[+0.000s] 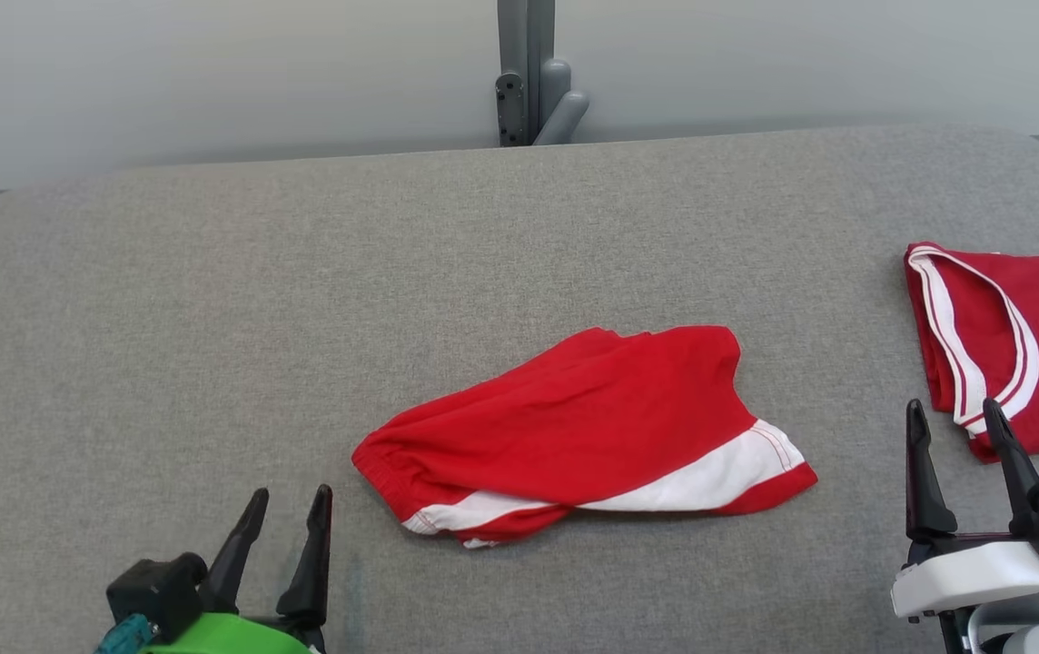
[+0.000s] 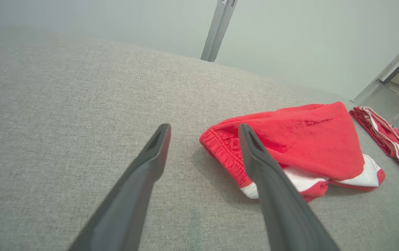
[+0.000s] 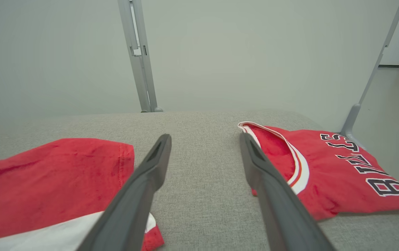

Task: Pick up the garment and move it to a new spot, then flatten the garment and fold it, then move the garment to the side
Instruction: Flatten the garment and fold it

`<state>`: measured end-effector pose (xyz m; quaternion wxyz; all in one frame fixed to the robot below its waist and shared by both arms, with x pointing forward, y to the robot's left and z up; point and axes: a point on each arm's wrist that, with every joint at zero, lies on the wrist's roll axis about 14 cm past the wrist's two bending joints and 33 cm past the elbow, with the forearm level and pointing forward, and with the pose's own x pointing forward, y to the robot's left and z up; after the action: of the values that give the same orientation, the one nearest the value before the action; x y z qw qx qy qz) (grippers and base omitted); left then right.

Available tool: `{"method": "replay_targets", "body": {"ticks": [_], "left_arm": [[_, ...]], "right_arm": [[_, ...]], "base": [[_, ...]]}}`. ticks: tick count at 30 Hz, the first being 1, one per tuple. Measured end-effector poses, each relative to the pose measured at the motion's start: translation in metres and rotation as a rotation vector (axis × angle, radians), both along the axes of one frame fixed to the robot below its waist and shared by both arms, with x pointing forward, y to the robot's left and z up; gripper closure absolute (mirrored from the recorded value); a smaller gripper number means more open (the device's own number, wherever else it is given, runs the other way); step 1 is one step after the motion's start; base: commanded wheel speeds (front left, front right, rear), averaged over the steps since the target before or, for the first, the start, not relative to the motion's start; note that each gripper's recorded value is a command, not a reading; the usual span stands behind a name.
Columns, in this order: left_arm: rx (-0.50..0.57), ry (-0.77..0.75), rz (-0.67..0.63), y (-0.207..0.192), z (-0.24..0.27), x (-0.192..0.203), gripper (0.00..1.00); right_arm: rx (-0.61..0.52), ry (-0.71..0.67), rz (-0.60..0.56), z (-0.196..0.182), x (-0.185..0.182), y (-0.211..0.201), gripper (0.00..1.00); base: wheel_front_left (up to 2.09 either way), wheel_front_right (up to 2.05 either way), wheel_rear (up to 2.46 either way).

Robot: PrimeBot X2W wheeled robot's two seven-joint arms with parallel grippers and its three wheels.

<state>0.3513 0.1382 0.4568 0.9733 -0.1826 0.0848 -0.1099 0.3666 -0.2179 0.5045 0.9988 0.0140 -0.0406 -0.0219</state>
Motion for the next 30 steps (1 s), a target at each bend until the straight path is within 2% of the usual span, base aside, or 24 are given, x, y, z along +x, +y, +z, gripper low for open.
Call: {"method": "replay_targets", "body": {"ticks": [11, 30], "left_arm": [[0.071, -0.077, 0.119, 0.021, 0.007, -0.020, 0.00], [0.123, -0.081, 0.135, 0.024, 0.000, -0.028, 0.00]], "right_arm": [[0.008, 0.023, 0.007, -0.007, -0.016, 0.003, 0.00], [0.017, 0.081, 0.010, -0.025, -0.025, 0.005, 0.00]], "base": [[0.00, 0.00, 0.00], [0.00, 0.00, 0.00]]}}
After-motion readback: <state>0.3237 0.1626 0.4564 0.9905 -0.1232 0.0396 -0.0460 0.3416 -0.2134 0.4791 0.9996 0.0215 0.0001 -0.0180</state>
